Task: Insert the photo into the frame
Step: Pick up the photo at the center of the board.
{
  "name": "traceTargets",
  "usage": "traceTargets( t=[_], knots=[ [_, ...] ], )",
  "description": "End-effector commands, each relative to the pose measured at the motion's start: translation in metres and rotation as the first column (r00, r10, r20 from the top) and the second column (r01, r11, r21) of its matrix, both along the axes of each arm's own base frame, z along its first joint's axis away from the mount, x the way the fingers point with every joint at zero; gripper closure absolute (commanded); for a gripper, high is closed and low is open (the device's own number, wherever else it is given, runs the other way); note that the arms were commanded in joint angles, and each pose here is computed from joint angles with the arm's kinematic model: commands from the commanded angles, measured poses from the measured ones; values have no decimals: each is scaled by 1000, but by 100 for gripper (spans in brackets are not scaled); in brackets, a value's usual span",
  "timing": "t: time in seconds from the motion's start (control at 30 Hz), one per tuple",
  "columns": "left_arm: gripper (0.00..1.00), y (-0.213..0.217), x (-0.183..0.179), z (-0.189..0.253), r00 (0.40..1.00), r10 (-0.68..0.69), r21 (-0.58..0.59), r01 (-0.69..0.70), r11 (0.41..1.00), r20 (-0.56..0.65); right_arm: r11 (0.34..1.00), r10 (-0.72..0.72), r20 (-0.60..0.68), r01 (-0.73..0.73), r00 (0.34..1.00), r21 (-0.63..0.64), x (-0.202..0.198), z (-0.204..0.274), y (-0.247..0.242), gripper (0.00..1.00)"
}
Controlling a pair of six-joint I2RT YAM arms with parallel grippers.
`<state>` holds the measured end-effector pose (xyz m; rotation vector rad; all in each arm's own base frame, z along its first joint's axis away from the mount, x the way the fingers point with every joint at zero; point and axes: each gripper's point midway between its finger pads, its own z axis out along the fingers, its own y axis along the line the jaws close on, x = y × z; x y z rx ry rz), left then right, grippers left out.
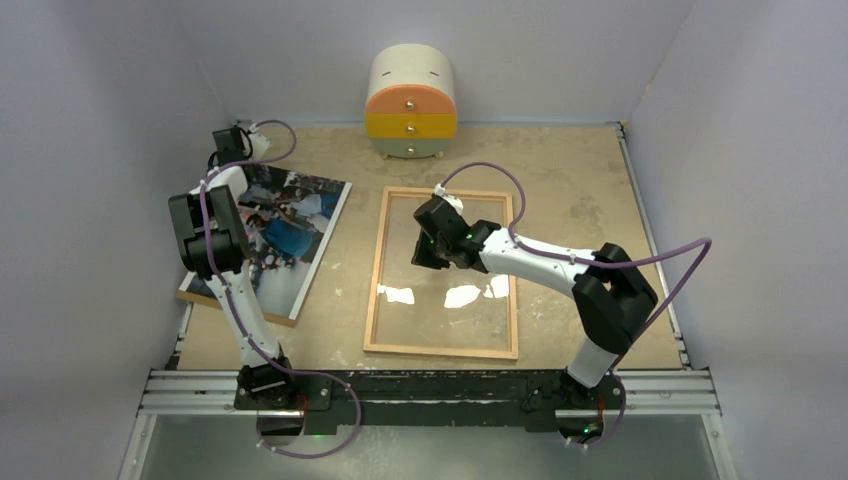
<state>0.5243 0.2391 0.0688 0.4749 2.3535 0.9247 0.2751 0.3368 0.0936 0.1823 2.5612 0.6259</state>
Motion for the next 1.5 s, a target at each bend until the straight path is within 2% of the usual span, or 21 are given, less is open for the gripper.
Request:
traceTargets(
  t=[0.0, 0.17, 0.5, 0.73, 0.93, 1.17, 1.47],
  knots=[
    [100, 4, -5, 3, 1000, 30, -4, -30, 1000, 0, 999, -40, 24, 39, 999, 12, 4, 10, 0, 100],
    [100, 3, -11, -6, 998, 61, -13, -61, 998, -27, 999, -47, 35, 46, 998, 22, 2, 13, -1, 100],
    [100, -7, -38, -58, 982, 127, -124, -145, 982, -140, 998, -62, 31, 61, 998, 25, -3, 10, -8, 100],
    [100, -1, -43, -72, 974, 181, -165, -203, 965, -138, 997, -72, 25, 72, 997, 26, -9, 7, -14, 100],
    [100, -17, -57, -94, 970, 128, -244, -177, 954, -206, 997, -78, 18, 78, 997, 27, -11, 5, -16, 100],
    [100, -70, -87, -121, 938, -44, -455, -125, 881, -343, 997, -76, 26, 75, 997, 33, -7, 11, -12, 100],
    [100, -108, -110, -118, 921, -134, -581, -114, 806, -366, 997, -54, 16, 53, 998, 61, -1, 8, 5, 100]
  ],
)
